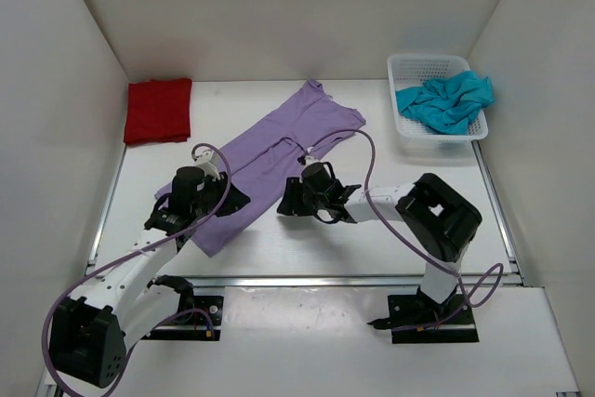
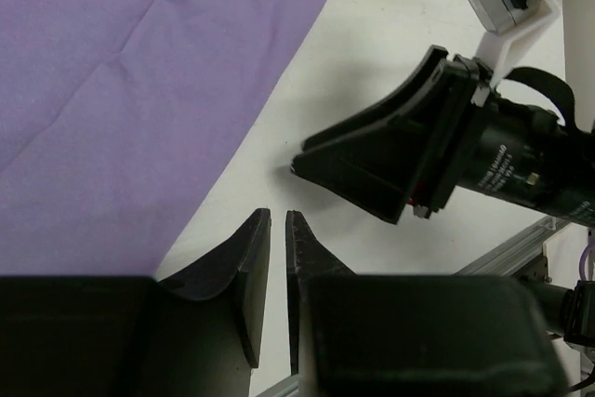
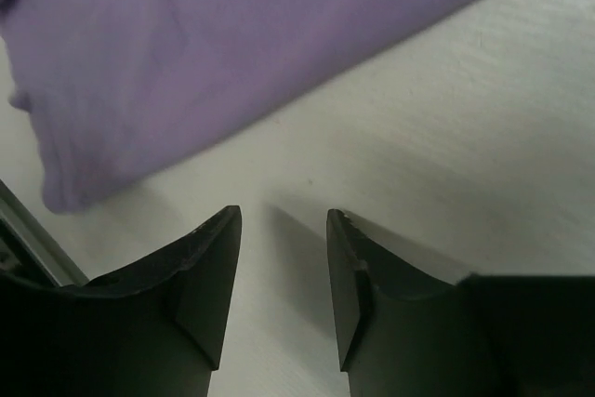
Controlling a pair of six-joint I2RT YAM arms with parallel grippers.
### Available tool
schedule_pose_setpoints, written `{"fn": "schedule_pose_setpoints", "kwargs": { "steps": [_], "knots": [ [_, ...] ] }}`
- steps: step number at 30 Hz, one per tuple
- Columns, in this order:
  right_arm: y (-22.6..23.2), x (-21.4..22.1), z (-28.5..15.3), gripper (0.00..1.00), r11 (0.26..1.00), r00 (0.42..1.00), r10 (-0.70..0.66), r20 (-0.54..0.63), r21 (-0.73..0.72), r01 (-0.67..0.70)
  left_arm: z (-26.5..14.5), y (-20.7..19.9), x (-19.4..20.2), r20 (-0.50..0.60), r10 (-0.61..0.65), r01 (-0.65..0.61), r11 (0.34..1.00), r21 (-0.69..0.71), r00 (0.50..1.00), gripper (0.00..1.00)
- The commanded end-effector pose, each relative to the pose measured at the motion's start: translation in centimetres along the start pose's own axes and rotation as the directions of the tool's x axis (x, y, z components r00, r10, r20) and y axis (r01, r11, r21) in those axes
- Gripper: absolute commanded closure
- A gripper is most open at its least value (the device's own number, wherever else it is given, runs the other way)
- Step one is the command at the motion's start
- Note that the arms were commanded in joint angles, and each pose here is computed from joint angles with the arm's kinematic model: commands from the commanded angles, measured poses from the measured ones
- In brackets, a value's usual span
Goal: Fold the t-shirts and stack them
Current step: Rotate the tshirt 90 degrees
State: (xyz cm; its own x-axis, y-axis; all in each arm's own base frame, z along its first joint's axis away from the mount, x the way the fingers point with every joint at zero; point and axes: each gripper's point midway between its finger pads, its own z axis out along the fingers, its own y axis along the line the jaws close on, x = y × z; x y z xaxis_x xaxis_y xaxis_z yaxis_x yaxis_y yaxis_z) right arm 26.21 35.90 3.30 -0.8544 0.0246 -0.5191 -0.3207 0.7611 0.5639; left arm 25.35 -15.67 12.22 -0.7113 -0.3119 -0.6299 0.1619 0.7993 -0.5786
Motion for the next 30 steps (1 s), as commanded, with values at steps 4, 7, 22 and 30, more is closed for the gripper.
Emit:
{"fn": "schedule_pose_setpoints", "kwargs": {
  "steps": [4, 7, 22, 30],
  "knots": [
    [1.8, -3.0, 3.1, 0.63, 0.985, 0.981, 0.160, 0.114, -0.089, -0.150, -0.1, -1.3, -1.4, 0.043, 0.007, -0.009, 0.999, 0.054, 0.999, 0.76],
    [1.3, -2.3, 4.5, 0.70, 0.981, 0.980, 0.184, 0.077, -0.079, -0.178, 0.2, -1.5, -1.1, 0.031, 0.007, -0.009, 0.998, 0.059, 0.999, 0.75],
    [-7.6, 0.2, -5.3, 1.00, 0.982, 0.981, 0.188, -0.056, -0.011, -0.189, 1.8, -0.8, 1.8, -0.056, 0.027, -0.026, 0.999, 0.024, 0.998, 0.72],
    [-12.1, -5.2, -10.8, 0.66, 0.980, 0.979, 0.178, 0.099, 0.070, -0.186, 1.9, 2.2, 4.3, -0.091, 0.067, -0.077, 0.991, -0.113, 0.994, 0.60]
  ]
}}
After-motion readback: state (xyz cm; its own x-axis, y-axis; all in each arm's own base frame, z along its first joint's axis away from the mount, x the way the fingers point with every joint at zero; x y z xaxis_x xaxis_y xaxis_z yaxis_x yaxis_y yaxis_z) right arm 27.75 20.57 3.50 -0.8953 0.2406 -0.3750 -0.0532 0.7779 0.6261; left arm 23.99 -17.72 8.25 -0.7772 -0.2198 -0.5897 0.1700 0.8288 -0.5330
